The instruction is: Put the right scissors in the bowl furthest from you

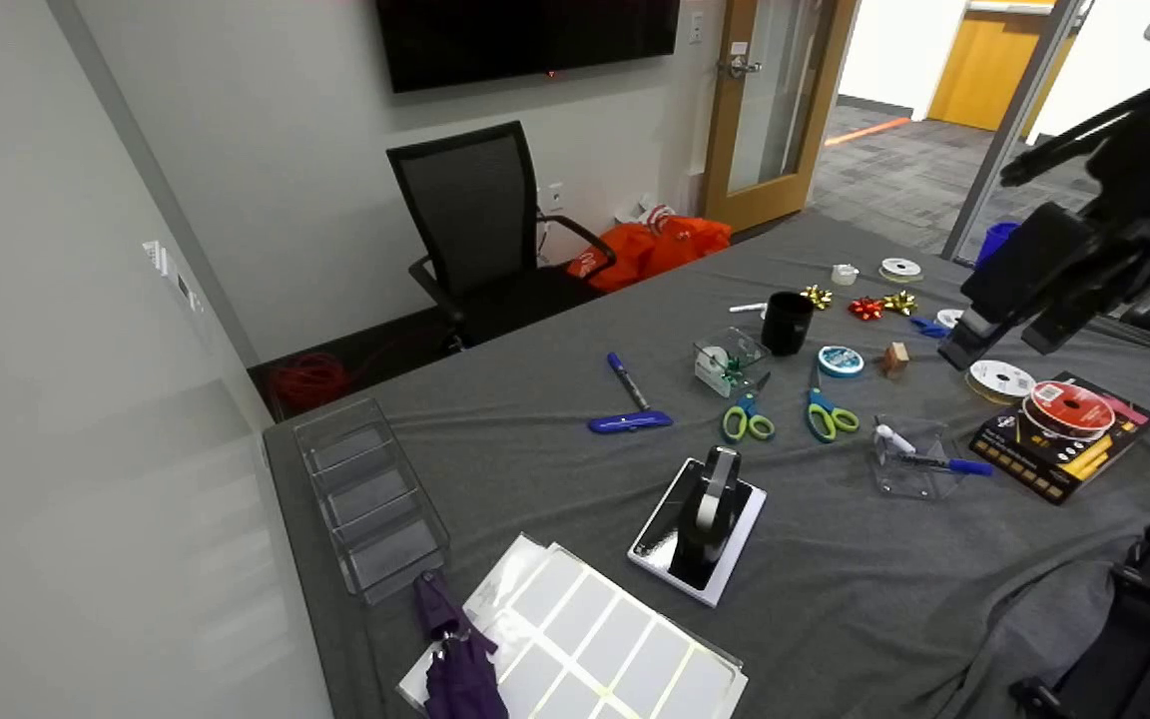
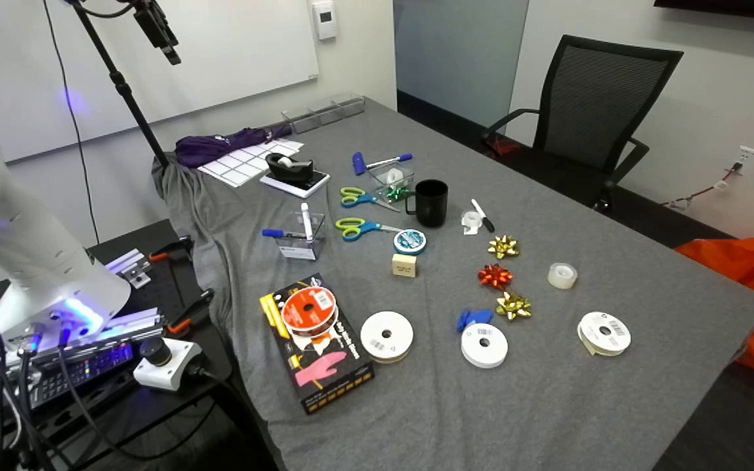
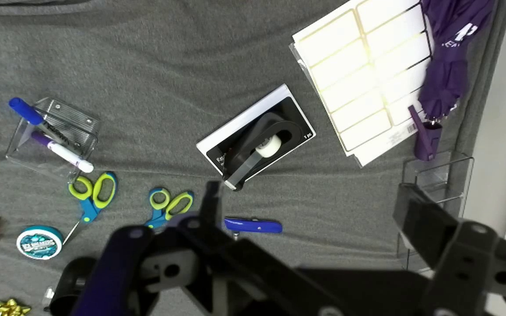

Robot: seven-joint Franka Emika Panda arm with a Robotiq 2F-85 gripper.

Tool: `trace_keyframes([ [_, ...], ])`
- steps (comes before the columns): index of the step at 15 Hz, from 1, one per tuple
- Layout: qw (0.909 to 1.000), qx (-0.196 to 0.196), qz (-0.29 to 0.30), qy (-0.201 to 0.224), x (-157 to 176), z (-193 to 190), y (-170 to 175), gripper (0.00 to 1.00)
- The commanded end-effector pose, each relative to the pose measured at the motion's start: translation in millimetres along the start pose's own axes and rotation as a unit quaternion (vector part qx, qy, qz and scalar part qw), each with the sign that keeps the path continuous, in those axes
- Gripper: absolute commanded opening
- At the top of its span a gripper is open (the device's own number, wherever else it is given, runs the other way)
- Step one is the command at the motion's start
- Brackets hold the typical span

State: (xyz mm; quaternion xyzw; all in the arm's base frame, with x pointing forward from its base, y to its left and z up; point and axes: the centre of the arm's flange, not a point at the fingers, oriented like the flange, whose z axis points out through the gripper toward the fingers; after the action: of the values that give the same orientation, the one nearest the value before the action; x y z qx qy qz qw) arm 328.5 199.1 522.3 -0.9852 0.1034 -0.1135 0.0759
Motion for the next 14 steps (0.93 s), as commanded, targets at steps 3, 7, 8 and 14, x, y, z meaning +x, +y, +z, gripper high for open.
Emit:
trace_keyframes([
  [3,0.9998,0.008,0.016,-0.001,18.2,6.8,10.9,1.00],
  [7,0.9991,-0.007,0.042,0.002,49.1,19.5,30.6,1.00],
  [8,0.9987,-0.011,0.049,0.006,58.5,26.6,37.0,1.00],
  [14,0.9953,-0.040,0.087,0.017,140.6,73.5,74.7,1.00],
])
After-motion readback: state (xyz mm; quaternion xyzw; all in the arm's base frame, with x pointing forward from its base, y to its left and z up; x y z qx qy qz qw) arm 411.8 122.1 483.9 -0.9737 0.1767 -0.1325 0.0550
